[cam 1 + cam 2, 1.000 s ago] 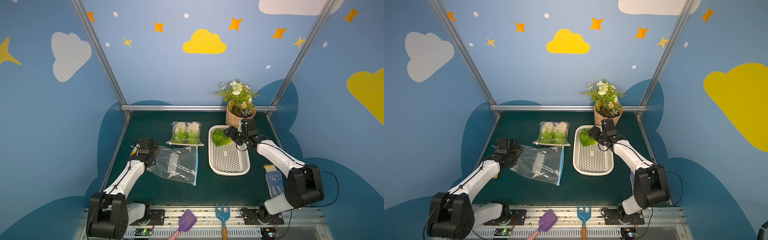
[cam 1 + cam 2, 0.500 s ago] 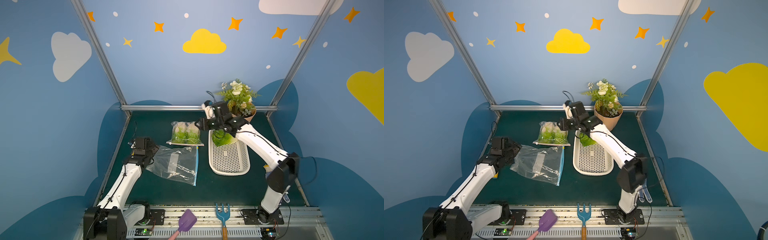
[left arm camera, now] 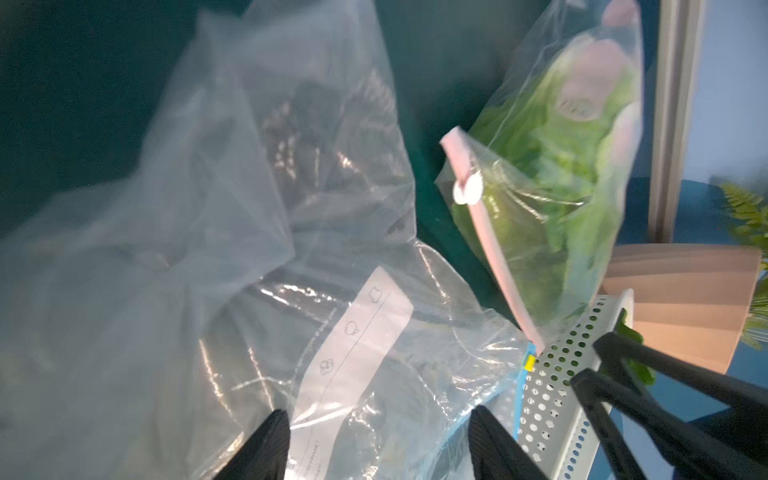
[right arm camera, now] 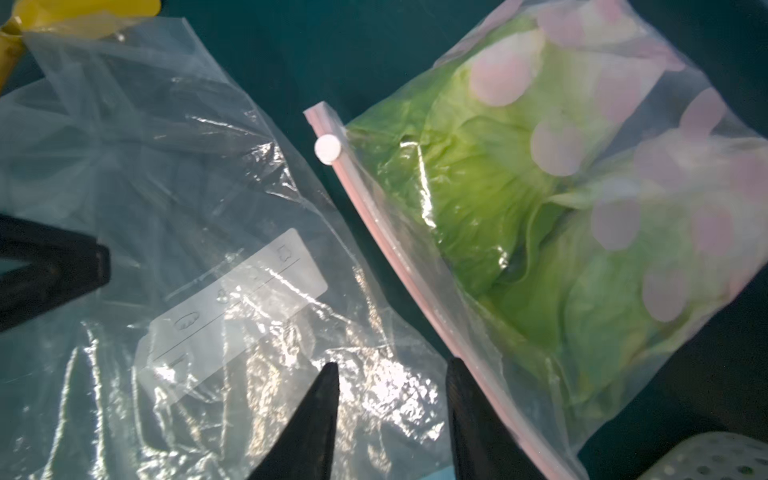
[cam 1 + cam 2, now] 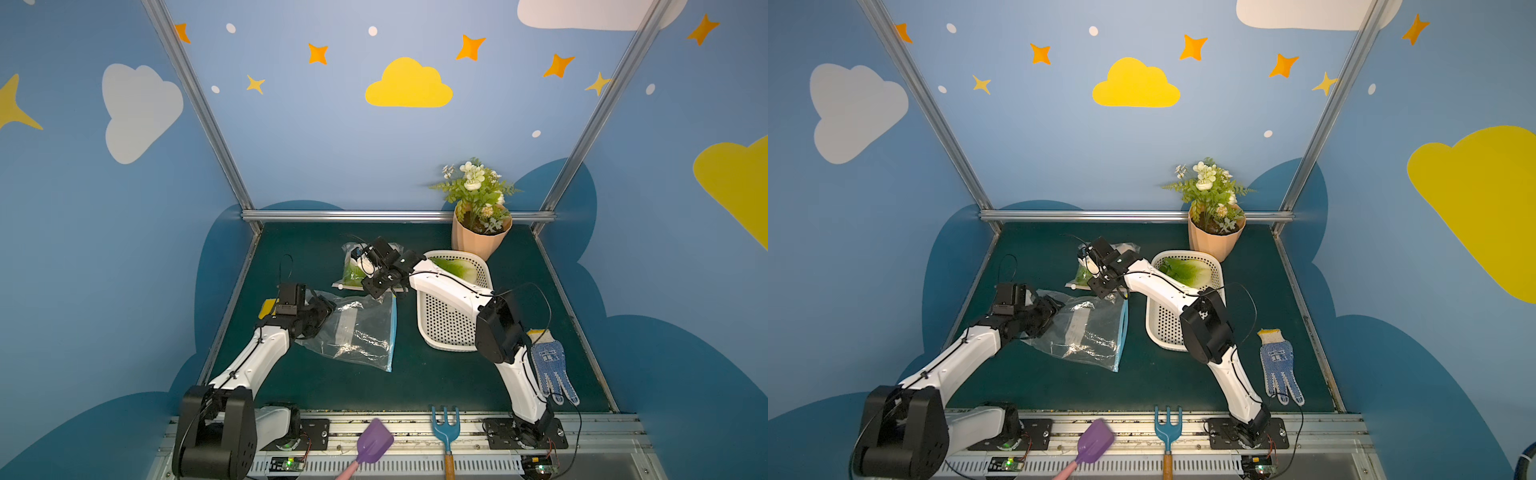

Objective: Open the zip-top bag and take out the chinese cabbages
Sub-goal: Pick up the zipper food storage bag at the center of the board, then adjust the zipper food storage bag at the center of the board.

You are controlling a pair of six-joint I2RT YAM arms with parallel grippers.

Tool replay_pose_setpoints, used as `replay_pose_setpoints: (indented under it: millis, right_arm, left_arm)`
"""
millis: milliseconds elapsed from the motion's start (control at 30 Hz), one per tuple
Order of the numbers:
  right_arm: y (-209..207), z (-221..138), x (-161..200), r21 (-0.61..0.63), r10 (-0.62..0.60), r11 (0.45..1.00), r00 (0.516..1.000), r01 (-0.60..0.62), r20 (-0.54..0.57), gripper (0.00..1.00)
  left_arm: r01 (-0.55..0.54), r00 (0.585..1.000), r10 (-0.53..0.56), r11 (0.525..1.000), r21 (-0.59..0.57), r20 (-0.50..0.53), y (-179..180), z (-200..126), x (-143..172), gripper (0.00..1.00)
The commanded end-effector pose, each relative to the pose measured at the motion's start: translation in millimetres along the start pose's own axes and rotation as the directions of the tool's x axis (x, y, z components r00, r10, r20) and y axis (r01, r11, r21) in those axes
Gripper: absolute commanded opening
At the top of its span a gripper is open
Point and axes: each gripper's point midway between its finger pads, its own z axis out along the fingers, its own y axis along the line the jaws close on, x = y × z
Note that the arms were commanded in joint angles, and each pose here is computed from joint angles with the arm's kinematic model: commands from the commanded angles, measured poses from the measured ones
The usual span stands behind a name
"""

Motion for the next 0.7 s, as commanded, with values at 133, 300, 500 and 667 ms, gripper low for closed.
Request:
replay_pose_setpoints:
  millis: [133, 300, 500, 667]
  right_arm:
    - [0.8, 18.4, -21.1, 0.100, -0.152, 0.984, 0.986, 0.144, 0.075, 0.57]
    - [3.7, 29.9, -17.3, 0.115, -0.197, 0.975, 0.978, 0.189, 0.064, 0.61]
    - [4.9, 43.5, -8.6, 0.173, -0.262, 0.951, 0.965, 0.255, 0.024, 0.67]
    - [-0.9, 53.0, 0.4, 0.248, -0.321, 0.917, 0.947, 0.314, -0.014, 0.68]
  left_arm:
    - [0.027, 0.998, -0.026, 0.999, 0.018, -0.059, 5.6, 21.0, 8.4, 0.69]
    - [0.047, 0.995, -0.048, 0.999, -0.011, -0.083, 18.2, 33.5, 13.7, 0.69]
    - [0.064, 0.992, -0.067, 0.997, -0.033, -0.111, 27.4, 44.1, 18.9, 0.68]
    - [0.063, 0.990, -0.067, 0.997, -0.039, -0.120, 29.3, 47.1, 20.6, 0.68]
